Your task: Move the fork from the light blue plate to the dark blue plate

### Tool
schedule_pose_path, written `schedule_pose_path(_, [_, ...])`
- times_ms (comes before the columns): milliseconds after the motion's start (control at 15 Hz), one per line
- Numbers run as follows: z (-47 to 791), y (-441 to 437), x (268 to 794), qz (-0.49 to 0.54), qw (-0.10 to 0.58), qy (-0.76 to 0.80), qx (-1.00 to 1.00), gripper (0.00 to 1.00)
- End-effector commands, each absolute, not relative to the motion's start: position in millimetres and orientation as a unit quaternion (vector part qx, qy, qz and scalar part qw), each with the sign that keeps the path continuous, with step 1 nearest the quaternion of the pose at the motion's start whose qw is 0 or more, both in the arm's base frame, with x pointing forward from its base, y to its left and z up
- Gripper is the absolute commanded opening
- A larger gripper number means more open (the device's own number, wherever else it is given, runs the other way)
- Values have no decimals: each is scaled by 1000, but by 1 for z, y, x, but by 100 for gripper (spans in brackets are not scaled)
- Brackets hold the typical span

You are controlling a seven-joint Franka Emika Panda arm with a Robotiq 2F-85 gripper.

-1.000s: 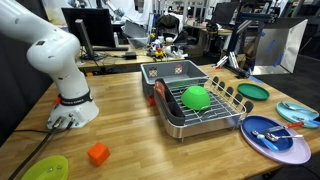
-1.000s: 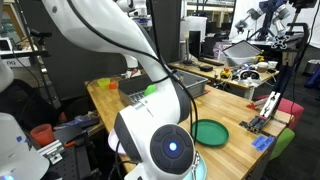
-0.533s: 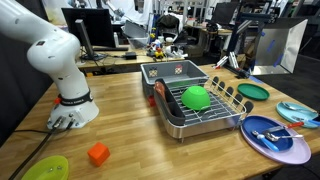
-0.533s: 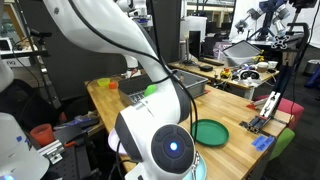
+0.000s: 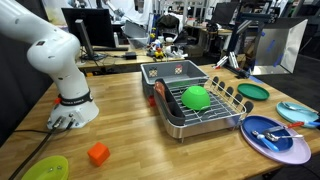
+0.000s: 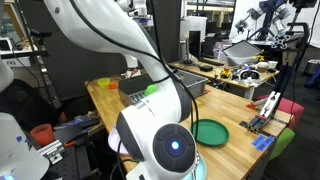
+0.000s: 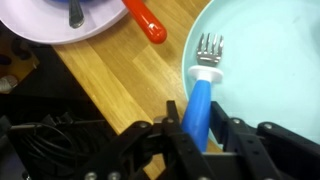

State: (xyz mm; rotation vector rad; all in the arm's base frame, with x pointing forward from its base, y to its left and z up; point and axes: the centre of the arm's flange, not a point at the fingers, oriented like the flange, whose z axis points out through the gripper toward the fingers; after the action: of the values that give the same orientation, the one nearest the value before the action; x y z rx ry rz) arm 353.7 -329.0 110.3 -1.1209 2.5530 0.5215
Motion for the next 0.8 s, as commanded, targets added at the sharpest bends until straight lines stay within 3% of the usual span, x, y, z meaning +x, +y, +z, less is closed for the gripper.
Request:
schedule_pose_path(0, [105,-333,357,189,165,889,-384,8])
schedule_pose_path(67, [105,-332,357,190,165,888,-384,3])
schedule_pose_path(133, [104,-332,357,191,165,888,-385,7])
schedule_pose_path(733, [117,-331,353,182,181,883,-394,7])
